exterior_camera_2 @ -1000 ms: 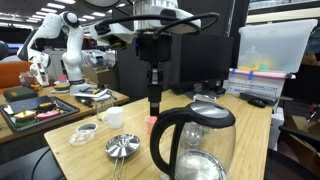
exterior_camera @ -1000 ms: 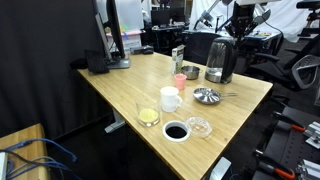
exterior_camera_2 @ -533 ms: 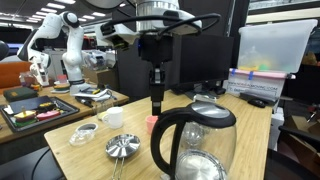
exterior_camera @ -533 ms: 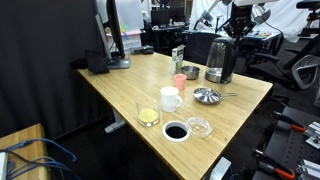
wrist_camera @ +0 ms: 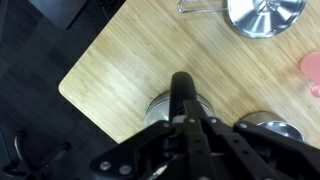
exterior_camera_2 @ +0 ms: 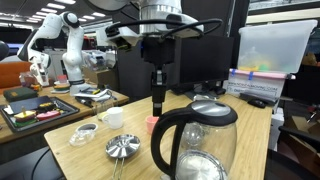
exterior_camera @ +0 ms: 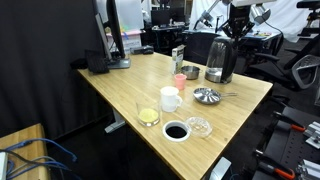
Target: Open the lid of the kettle
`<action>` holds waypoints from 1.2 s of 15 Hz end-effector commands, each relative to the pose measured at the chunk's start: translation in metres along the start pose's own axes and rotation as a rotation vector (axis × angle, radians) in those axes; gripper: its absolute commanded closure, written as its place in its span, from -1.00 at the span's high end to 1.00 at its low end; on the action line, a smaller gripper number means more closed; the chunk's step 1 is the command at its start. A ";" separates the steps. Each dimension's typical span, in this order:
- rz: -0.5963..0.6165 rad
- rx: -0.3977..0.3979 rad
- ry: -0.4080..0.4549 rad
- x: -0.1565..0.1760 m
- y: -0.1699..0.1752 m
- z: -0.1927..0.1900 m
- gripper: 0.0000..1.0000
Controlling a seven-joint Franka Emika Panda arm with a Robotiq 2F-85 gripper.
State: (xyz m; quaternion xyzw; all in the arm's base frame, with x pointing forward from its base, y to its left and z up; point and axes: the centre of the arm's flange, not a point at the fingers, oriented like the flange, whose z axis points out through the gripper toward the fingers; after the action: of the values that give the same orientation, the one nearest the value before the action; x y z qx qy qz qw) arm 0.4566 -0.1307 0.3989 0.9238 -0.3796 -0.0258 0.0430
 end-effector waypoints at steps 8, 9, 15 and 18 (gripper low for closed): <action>0.063 0.011 -0.127 0.021 0.007 0.044 -1.00; 0.063 0.015 -0.150 0.019 0.006 0.048 -1.00; -0.018 0.104 -0.176 0.000 0.008 0.018 -1.00; -0.188 0.153 -0.183 -0.030 0.003 -0.020 -1.00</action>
State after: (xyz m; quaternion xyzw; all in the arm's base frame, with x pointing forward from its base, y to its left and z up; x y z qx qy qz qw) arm 0.4528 -0.1300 0.3902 0.9299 -0.3580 -0.0759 -0.0376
